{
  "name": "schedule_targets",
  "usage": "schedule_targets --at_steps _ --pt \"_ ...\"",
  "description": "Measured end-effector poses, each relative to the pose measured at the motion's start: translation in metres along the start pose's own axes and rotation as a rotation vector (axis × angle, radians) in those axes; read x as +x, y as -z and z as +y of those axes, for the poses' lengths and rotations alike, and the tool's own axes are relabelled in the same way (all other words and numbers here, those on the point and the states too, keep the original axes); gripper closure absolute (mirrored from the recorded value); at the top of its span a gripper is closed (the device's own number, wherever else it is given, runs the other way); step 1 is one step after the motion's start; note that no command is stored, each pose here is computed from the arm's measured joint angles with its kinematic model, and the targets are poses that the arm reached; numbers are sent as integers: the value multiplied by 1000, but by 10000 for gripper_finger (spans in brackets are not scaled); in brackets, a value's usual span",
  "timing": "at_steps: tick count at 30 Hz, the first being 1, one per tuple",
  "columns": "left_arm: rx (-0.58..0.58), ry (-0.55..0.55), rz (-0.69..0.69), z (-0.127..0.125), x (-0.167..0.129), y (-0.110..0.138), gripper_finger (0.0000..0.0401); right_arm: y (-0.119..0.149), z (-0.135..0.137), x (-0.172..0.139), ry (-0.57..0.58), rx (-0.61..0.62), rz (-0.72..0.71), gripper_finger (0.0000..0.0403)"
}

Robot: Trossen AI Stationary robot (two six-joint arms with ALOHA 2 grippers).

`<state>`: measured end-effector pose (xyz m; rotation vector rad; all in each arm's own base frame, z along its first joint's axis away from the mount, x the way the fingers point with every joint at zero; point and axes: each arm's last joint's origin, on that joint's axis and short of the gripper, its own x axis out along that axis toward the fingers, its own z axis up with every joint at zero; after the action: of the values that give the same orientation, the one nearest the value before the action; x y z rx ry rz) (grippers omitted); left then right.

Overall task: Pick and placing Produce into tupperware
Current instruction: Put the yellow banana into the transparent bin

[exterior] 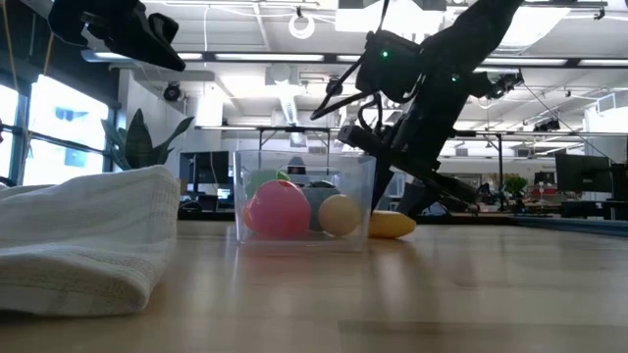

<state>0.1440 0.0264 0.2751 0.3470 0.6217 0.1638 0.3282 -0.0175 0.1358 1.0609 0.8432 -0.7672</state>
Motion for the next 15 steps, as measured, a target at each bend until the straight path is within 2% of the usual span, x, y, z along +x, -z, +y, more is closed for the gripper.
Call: schedule_targets --at_steps 7,15 --pt "0 0 0 0 0 0 398 0 0 0 -1 0 0 244" --pt "0 0 0 0 0 0 398 3 1 7 -1 -4 19 247"
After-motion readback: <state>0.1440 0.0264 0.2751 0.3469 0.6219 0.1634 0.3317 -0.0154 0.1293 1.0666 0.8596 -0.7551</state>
